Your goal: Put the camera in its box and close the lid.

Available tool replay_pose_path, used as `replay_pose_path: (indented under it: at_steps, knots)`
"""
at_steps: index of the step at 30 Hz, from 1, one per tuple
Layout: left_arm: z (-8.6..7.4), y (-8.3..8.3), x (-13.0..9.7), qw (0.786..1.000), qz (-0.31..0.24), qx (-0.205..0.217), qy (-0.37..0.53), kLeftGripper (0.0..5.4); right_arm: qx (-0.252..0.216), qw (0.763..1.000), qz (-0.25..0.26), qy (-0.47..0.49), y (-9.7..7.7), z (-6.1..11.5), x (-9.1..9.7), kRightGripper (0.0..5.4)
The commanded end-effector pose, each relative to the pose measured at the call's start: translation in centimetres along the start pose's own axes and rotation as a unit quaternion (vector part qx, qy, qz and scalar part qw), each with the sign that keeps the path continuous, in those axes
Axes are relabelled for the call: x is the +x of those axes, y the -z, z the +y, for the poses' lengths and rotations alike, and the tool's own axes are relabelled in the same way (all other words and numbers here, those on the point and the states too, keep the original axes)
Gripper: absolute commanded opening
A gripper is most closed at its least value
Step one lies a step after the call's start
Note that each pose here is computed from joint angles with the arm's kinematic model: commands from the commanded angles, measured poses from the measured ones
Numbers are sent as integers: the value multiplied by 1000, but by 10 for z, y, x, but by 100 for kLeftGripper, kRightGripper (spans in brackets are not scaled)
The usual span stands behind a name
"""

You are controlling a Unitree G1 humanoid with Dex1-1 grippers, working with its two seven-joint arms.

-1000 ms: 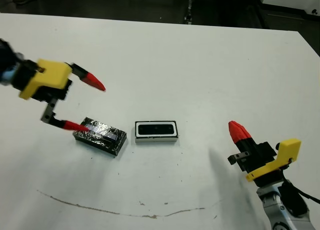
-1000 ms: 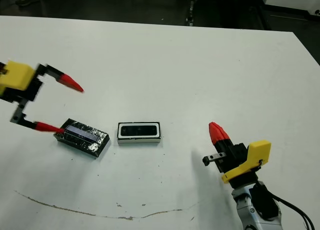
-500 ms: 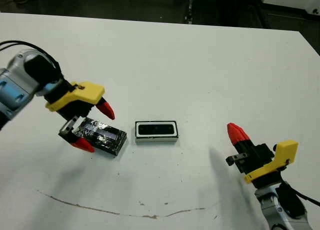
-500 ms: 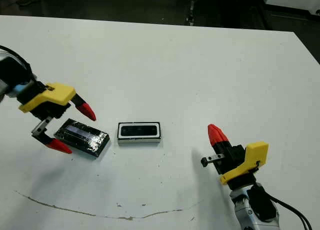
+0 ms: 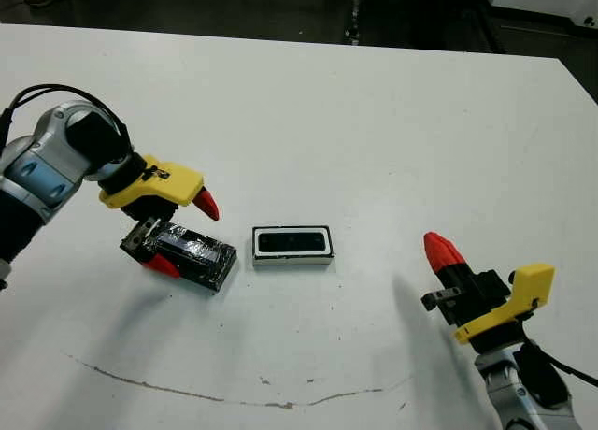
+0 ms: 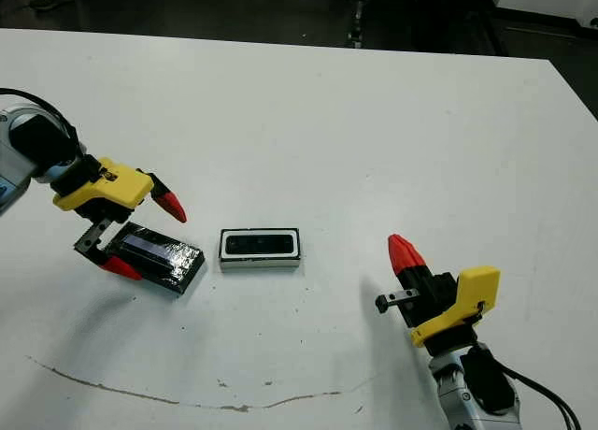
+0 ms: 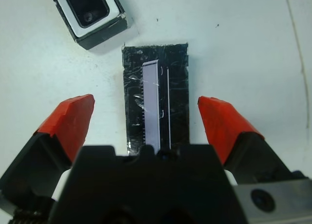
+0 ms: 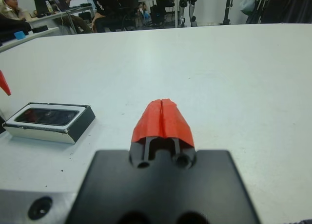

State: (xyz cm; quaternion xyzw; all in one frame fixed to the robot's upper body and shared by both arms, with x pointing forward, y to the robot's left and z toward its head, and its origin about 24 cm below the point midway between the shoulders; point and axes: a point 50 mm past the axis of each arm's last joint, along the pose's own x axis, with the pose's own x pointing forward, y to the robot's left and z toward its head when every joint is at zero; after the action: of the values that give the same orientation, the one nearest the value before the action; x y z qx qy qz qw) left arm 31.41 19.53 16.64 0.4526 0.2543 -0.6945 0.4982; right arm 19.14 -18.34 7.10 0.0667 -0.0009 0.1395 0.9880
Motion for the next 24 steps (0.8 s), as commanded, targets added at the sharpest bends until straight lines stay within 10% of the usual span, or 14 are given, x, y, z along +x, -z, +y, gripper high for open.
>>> replay_pose_path:
  at_steps: [1,24]
  knots:
    - [-1,4,5,1000,2,-2,6,540,-10,1000,0,6,1,-2,-3,2]
    - [-8,17,15,999,17,-19,21,540,-9,1000,-1,8,0,-3,-4,2]
